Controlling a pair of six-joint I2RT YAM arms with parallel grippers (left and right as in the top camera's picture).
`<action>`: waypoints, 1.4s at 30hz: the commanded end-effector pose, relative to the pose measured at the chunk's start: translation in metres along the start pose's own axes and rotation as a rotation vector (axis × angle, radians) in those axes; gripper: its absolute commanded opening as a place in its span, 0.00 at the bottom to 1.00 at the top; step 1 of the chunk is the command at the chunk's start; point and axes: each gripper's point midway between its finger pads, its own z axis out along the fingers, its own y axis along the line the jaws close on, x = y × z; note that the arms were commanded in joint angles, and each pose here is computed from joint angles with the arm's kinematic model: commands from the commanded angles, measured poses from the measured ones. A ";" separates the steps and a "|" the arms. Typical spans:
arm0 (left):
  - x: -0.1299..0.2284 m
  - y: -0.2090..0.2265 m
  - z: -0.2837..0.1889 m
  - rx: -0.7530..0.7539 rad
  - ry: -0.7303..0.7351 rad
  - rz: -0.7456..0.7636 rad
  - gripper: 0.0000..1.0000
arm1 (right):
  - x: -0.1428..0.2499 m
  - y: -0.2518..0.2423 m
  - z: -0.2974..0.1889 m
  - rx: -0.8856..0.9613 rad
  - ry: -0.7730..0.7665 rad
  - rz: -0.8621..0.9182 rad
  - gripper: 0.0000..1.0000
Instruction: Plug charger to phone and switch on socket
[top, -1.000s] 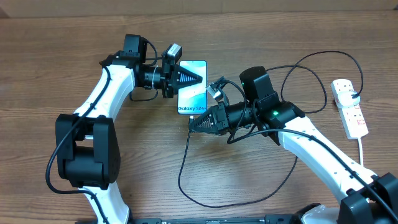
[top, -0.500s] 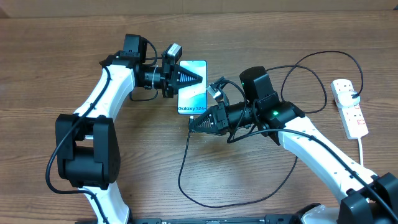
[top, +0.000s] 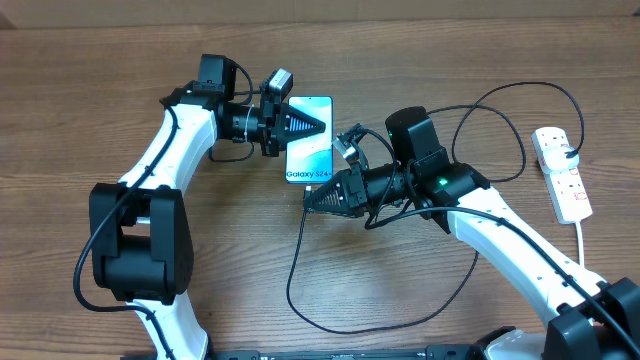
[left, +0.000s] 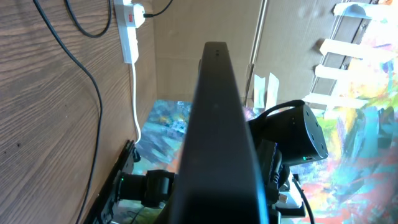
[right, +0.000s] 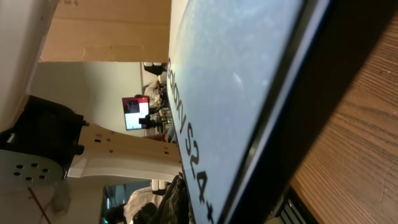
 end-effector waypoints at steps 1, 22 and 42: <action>0.005 -0.018 0.004 0.046 0.028 0.057 0.04 | 0.002 0.016 0.001 -0.028 0.016 -0.026 0.04; 0.003 -0.018 0.004 0.046 0.029 0.058 0.04 | -0.001 0.015 0.001 -0.018 0.002 -0.033 0.04; 0.003 -0.019 0.004 0.047 0.029 0.076 0.04 | -0.005 0.016 -0.002 -0.023 -0.009 -0.022 0.04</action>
